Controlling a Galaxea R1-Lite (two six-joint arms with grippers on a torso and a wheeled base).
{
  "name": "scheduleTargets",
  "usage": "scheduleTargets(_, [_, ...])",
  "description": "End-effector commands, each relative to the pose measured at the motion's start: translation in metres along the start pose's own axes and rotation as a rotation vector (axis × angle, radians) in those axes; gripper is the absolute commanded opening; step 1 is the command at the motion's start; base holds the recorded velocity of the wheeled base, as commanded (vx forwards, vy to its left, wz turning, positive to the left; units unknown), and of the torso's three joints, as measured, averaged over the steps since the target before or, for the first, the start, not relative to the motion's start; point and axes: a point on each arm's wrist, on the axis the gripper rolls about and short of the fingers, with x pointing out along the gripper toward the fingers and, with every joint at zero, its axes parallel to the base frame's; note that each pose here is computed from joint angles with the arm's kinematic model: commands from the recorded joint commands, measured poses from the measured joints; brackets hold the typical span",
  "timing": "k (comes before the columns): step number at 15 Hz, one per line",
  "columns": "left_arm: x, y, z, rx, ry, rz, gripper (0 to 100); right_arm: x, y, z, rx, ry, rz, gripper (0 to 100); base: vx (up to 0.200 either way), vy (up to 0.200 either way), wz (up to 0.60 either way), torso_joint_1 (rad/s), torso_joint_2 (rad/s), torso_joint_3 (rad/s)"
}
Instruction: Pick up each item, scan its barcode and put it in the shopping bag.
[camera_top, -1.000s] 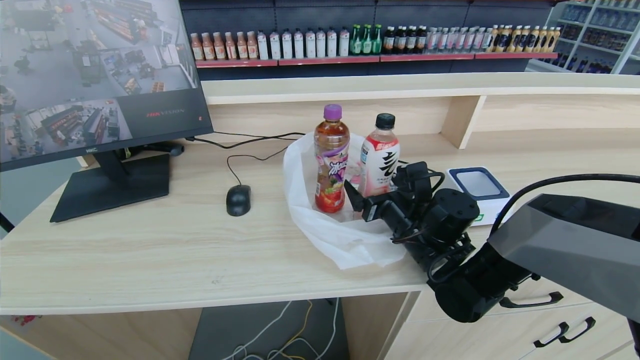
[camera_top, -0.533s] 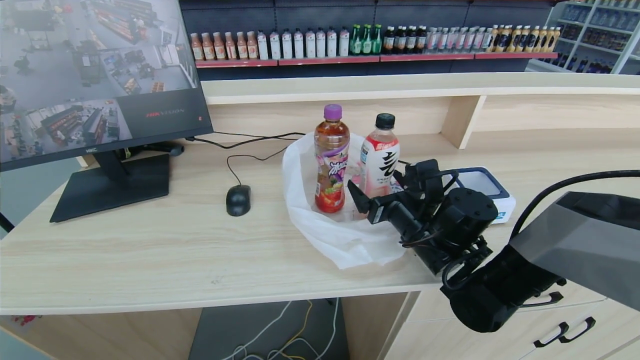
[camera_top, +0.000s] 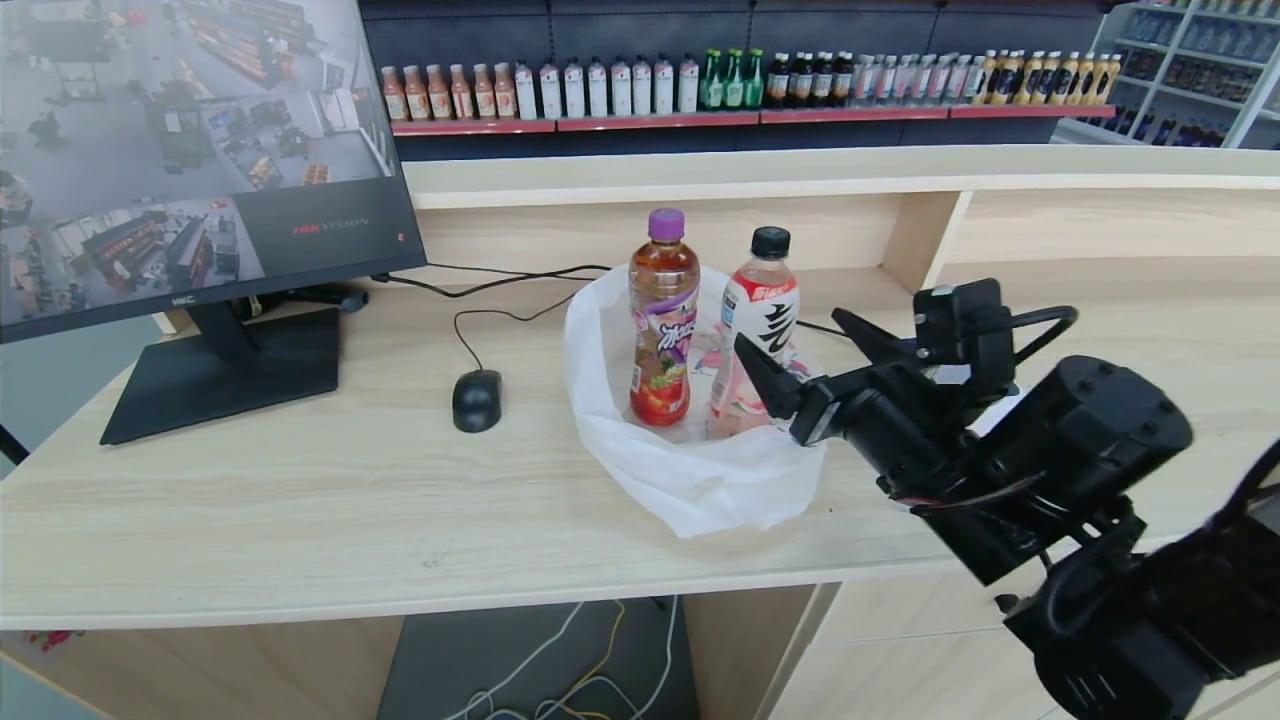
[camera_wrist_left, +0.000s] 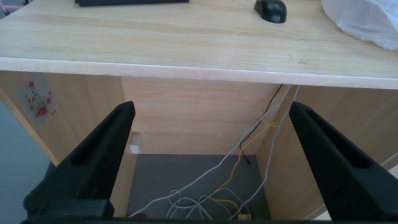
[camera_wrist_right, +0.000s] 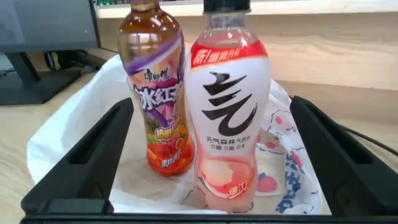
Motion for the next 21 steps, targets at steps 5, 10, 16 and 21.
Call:
scheduleTargets(5, [0.000,0.000,0.000,-0.001,-0.001,0.001,100,-0.148,-0.026,0.089,-0.002,-0.179,-0.025,100,0.000,0.000,0.00,0.000,0.00,0.000])
scheduleTargets(10, [0.000,0.000,0.000,0.001,-0.001,0.001,100,-0.260,-0.036,0.095,0.001,-0.206,0.096,100,0.000,0.000,0.00,0.000,0.00,0.000])
scheduleTargets(16, [0.000,0.000,0.000,0.001,0.000,0.001,100,-0.343,-0.041,0.034,-0.105,0.153,0.229,100,0.000,0.000,0.00,0.000,0.00,0.000])
scheduleTargets(21, [0.000,0.000,0.000,-0.001,0.000,0.001,100,-0.347,-0.040,0.011,-0.125,0.242,0.248,100,0.000,0.000,0.00,0.000,0.00,0.000])
